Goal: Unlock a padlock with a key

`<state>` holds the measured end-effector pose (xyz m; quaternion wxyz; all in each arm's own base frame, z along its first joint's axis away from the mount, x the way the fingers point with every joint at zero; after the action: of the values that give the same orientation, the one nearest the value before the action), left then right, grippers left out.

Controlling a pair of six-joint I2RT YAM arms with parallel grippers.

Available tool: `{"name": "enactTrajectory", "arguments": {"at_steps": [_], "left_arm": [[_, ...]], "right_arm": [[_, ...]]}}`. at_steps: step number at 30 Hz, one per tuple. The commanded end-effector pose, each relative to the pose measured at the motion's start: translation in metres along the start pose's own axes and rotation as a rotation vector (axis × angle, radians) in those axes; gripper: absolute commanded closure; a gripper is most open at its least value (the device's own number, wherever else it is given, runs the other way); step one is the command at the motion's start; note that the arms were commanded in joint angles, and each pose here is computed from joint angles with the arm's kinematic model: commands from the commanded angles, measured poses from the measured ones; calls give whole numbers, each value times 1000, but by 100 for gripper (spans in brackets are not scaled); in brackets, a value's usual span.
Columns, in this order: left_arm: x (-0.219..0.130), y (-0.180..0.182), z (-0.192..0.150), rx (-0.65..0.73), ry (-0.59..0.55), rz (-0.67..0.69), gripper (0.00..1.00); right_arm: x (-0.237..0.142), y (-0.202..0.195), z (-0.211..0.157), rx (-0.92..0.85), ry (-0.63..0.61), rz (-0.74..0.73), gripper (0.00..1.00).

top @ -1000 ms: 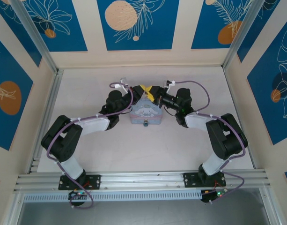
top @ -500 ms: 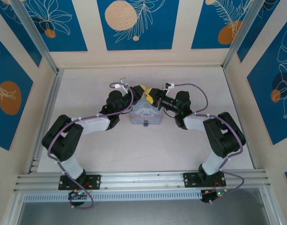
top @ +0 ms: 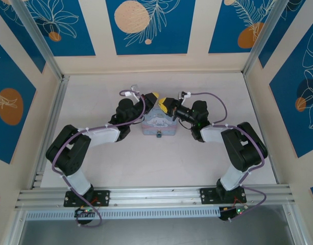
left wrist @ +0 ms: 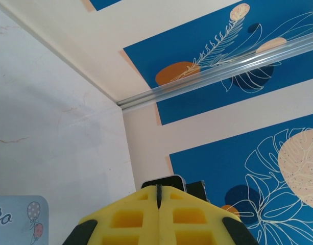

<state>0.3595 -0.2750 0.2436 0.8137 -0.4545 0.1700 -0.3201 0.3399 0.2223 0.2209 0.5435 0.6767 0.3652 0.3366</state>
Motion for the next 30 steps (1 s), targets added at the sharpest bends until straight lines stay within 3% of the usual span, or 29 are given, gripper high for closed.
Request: {"name": "enactTrajectory", "arguments": {"at_steps": [1, 10, 30], "left_arm": [[3, -12, 6, 4, -36, -53, 100], [2, -10, 5, 0, -37, -48, 100], [-6, -11, -1, -31, -36, -49, 100]], "right_arm": [[0, 0, 4, -6, -17, 17, 86], [0, 1, 7, -4, -26, 22, 100], [-1, -12, 17, 41, -70, -12, 100]]}}
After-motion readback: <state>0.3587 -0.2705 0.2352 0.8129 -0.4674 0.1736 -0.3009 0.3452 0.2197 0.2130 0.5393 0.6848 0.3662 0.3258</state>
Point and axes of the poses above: each hand's point on the last joint's axis, 136 mm out from that joint toward the fingers, its own x axis out along the fingers, its own y axis along the line the jaws close on, z = x × y, the point moved 6 cm from there along -x, back along the fingers, and after that the axes turned 12 degrees about x, right-handed, at the moved point
